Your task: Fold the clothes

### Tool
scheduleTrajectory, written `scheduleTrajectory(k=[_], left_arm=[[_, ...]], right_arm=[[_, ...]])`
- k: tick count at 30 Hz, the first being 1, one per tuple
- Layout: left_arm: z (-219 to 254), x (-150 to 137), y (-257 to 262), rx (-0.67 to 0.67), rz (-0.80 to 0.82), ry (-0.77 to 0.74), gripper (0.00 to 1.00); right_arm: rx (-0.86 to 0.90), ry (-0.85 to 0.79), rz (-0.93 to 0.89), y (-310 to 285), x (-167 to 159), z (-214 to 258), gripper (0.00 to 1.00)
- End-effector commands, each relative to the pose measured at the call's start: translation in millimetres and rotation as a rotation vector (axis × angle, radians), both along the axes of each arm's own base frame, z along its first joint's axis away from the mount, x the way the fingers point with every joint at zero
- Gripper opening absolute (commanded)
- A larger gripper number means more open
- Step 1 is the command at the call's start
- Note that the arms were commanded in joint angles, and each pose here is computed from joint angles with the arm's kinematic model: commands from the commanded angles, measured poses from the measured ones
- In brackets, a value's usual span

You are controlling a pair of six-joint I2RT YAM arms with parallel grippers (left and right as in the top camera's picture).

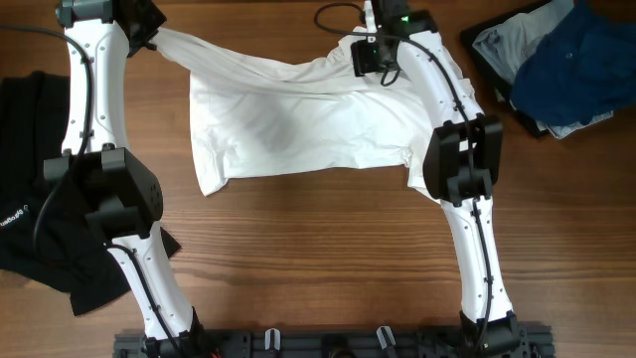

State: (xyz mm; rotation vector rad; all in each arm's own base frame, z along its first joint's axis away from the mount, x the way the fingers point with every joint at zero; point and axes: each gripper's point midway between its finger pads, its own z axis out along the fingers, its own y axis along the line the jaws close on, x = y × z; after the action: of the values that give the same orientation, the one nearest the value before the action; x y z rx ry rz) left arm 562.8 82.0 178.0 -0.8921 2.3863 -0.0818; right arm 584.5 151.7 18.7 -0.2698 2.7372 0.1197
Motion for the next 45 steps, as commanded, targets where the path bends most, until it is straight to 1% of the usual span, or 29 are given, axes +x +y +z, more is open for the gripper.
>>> scheduleTrajectory(k=[1,4,7,13,14,15,16,17,19,24,31,32,34,35,36,37,38,39,40,41,42,43,45], left_arm=[[21,-4,1,0.002,0.0,-0.037,0.04],[21,-4,1,0.001,0.0,-0.036,0.04],[21,-4,1,0.001,0.0,-0.037,0.04],[21,-4,1,0.001,0.0,-0.037,0.04],[21,-4,1,0.001,0.0,-0.037,0.04],[21,-4,1,0.001,0.0,-0.037,0.04],[21,-4,1,0.001,0.0,-0.037,0.04],[21,-4,1,0.001,0.0,-0.037,0.04],[21,-4,1,0.001,0.0,-0.037,0.04],[20,-6,1,0.0,0.0,-0.026,0.04],[20,-6,1,0.0,0.0,-0.025,0.04],[20,-6,1,0.0,0.0,-0.024,0.04],[19,-7,0,-0.001,0.0,-0.021,0.04],[19,-7,0,-0.001,0.0,-0.018,0.04],[18,-8,0,-0.001,0.0,-0.014,0.04],[18,-9,0,-0.002,0.0,-0.01,0.04],[17,-10,0,-0.003,0.0,-0.005,0.04],[17,-11,0,-0.003,0.0,-0.003,0.04],[16,-11,0,-0.003,0.0,0.0,0.04],[16,-11,0,-0.003,0.0,0.001,0.04],[16,-11,0,-0.003,0.0,0.001,0.04],[16,-11,0,-0.003,0.0,0.0,0.04],[16,-11,0,-0.004,0.0,0.001,0.04]], right_arm=[[-0.014,-0.021,-0.107,-41,10,14,0.65],[-0.001,-0.068,-0.136,-54,16,41,0.66],[0.01,-0.152,-0.128,-59,23,85,0.66],[0.02,-0.287,-0.047,-31,25,145,0.73],[0.036,-0.308,-0.035,-24,26,151,0.72],[0.06,-0.317,-0.018,-16,27,154,0.69],[0.096,-0.314,0.003,-8,27,153,0.64],[0.123,-0.294,0.003,-3,26,147,0.63],[0.165,-0.244,0.013,6,24,126,0.65],[0.174,-0.117,-0.019,10,24,52,0.66],[0.169,-0.06,-0.017,11,20,13,0.66],[0.179,-0.052,-0.017,13,20,10,0.63],[0.182,-0.048,-0.019,13,20,7,0.54],[0.186,-0.048,-0.027,13,20,6,0.47],[0.191,-0.051,-0.034,14,22,6,0.36],[0.195,-0.052,-0.035,15,22,5,0.32],[0.198,-0.053,-0.038,15,23,5,0.5],[0.197,-0.052,-0.038,15,23,3,0.72],[0.196,-0.048,-0.038,15,23,0,0.8],[0.195,-0.044,-0.039,15,22,-3,0.8],[0.194,-0.041,-0.039,15,22,-5,0.73],[0.192,-0.032,-0.041,15,21,-11,0.57],[0.197,-0.025,-0.056,15,21,-15,0.36]])
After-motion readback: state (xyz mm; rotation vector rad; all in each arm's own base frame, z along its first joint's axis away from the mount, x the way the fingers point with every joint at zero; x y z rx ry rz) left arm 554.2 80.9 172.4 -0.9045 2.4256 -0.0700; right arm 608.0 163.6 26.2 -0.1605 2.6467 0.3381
